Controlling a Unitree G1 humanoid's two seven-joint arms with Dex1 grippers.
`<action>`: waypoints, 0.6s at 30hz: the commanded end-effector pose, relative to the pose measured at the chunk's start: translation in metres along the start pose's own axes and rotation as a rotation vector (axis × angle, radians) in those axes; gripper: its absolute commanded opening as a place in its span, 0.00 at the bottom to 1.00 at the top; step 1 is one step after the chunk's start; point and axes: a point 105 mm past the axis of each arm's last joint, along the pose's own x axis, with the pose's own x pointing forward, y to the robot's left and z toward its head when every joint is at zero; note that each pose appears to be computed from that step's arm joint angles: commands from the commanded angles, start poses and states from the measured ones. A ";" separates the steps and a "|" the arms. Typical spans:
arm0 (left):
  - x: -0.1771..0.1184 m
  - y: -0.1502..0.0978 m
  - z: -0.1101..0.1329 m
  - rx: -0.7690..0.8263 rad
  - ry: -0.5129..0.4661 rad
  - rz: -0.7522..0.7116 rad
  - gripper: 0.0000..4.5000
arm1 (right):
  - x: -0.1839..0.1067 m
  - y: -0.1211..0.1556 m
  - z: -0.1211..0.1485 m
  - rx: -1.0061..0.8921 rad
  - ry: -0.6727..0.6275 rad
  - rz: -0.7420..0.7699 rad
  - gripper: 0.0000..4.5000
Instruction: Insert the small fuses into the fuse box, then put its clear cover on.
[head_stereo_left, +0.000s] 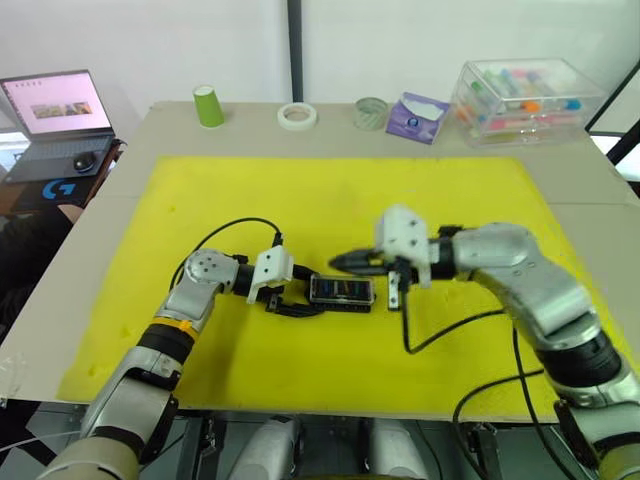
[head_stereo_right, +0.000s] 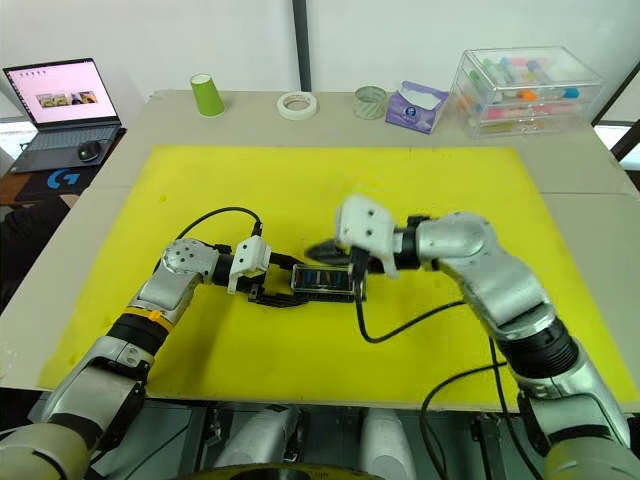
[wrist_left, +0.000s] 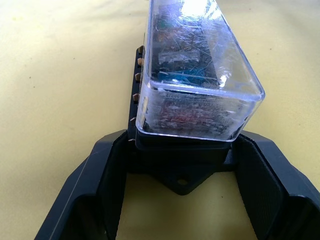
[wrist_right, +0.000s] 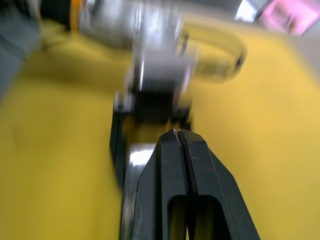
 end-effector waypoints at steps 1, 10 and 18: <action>-0.004 0.002 -0.001 -0.002 0.021 0.015 0.61 | 0.020 0.001 -0.056 0.076 0.156 -0.021 0.00; -0.003 0.001 -0.003 -0.009 0.022 0.018 0.61 | 0.012 0.005 -0.065 0.287 0.122 -0.003 0.00; -0.004 0.002 -0.004 -0.013 0.027 0.020 0.61 | 0.015 0.003 -0.046 0.224 0.057 0.007 0.00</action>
